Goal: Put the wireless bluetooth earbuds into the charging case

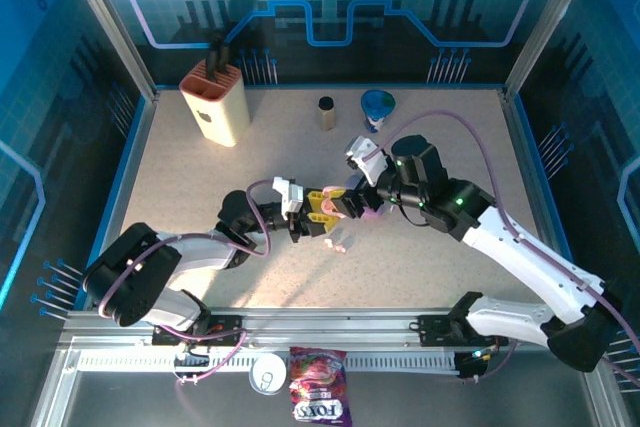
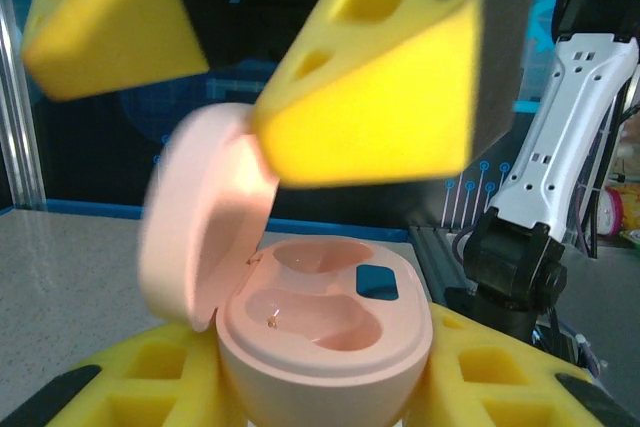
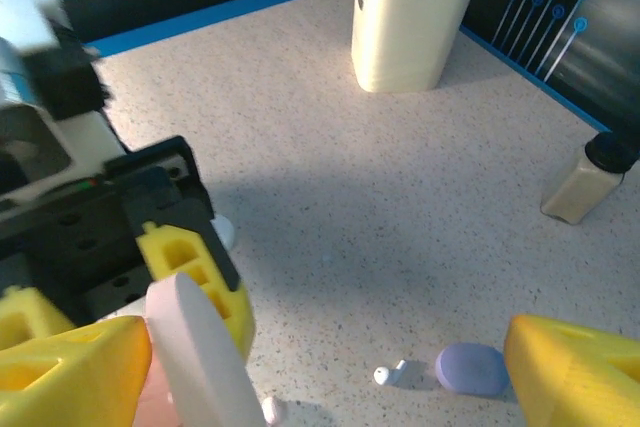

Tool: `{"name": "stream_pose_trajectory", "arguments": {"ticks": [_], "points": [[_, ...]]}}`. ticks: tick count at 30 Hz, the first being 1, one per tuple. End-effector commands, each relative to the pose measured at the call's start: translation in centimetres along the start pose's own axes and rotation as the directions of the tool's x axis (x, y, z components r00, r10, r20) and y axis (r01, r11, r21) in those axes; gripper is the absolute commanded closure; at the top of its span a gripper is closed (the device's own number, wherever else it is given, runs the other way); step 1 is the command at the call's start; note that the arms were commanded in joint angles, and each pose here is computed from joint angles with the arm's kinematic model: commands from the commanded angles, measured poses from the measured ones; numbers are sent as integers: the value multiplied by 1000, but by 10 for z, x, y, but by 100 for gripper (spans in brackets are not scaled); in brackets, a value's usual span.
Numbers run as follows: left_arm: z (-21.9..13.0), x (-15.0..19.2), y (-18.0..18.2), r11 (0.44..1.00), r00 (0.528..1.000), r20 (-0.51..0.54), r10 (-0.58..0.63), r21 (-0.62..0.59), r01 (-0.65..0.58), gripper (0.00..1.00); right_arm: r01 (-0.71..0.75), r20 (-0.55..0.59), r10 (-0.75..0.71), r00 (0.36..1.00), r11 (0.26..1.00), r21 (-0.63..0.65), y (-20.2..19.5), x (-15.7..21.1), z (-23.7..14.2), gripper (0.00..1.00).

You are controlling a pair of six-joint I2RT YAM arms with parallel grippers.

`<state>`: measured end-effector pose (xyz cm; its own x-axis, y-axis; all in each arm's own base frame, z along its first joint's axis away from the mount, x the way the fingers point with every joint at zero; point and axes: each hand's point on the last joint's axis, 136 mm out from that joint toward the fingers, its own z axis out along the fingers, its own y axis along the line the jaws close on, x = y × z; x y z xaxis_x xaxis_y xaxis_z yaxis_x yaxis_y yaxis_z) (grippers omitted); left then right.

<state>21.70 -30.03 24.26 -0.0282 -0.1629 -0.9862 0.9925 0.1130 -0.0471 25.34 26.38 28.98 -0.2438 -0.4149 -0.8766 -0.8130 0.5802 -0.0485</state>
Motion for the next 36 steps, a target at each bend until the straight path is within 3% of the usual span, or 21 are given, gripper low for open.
{"name": "stream_pose_trajectory", "arguments": {"ticks": [1, 13, 20, 23, 29, 33, 36], "points": [[0, -12, -10, 999, 999, 34, 17, 43, -19, 73, -23, 9, 22, 1000, 999, 34, -10, -4, 0, 9], [-3, -9, 8, 999, 999, 37, 7, -32, -5, 72, -41, 95, 44, 995, 999, -34, 3, -12, -19, 9], [-14, -9, 30, 990, 999, 49, 2, -144, 5, 72, -231, 141, 217, 966, 968, 96, -20, 8, -40, 11], [-20, -8, 39, 984, 999, 46, 9, -179, -1, 72, -400, 133, 384, 914, 907, 129, -30, 33, -40, 13], [-31, -11, 55, 968, 998, 55, 25, -250, -10, 73, -624, 60, 622, 781, 777, 76, -20, 94, -10, 30], [-37, -15, 61, 957, 997, 65, 39, -291, -19, 73, -702, -44, 704, 709, 710, 54, -7, 130, 17, 43], [-40, -16, 62, 952, 997, 66, 50, -305, -27, 73, -714, -146, 709, 690, 700, 25, 5, 151, 35, 46]]}}
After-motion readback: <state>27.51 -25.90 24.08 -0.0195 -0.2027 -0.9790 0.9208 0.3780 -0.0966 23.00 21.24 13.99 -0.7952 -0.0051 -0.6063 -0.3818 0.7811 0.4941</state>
